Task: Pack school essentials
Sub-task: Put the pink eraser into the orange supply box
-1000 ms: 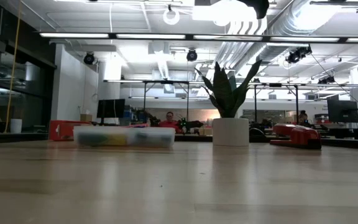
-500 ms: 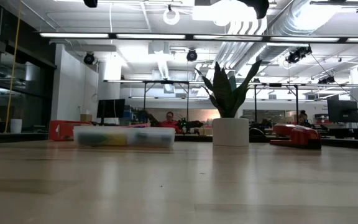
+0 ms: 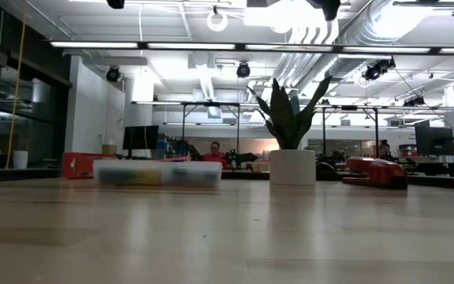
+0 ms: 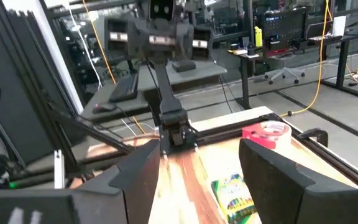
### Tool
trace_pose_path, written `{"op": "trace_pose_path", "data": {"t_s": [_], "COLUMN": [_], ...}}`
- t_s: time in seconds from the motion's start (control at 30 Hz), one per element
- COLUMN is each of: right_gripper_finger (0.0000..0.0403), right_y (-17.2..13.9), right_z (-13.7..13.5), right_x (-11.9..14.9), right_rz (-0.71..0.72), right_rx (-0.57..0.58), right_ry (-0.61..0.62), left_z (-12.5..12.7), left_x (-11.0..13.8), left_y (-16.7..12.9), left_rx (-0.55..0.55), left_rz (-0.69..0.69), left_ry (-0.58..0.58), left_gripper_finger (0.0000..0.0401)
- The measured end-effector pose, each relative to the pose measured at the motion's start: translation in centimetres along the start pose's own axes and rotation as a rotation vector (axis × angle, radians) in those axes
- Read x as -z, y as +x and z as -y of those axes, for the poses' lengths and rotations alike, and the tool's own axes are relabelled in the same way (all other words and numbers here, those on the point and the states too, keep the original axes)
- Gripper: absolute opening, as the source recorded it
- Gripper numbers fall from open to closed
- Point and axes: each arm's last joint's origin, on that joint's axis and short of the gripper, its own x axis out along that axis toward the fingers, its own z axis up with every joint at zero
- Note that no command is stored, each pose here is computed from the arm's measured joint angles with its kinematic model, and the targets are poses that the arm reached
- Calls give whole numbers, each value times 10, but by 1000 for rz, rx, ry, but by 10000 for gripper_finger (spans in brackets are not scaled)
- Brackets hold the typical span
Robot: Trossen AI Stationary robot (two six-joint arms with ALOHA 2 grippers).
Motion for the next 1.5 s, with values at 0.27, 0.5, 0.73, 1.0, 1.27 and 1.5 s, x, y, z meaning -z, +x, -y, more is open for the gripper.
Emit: {"op": "trace_pose_path", "data": {"t_s": [0.27, 0.5, 0.73, 1.0, 1.27, 1.5], "right_gripper_finger": [213, 213, 213, 213, 213, 213], "right_y": [-5, -20, -50, -76, -86, -98], "right_z": [-7, -30, -52, -55, -42, -29], "right_x": [-23, 14, 66, 124, 166, 190], "right_rz": [-205, -691, -1212, -1422, -1455, -1513], "right_rx": [-9, -39, 110, 189, 73, 92], "right_ry": [36, 144, 64, 18, -56, -47], "left_z": [0, 0, 0, 0, 0, 0], "left_x": [0, 0, 0, 0, 0, 0], "left_y": [0, 0, 0, 0, 0, 0], "left_rx": [0, 0, 0, -3, -3, -7], "left_rz": [0, 1, 1, 3, 3, 6], "left_ry": [0, 0, 0, 0, 0, 0], "left_gripper_finger": [186, 186, 186, 186, 186, 186]}}
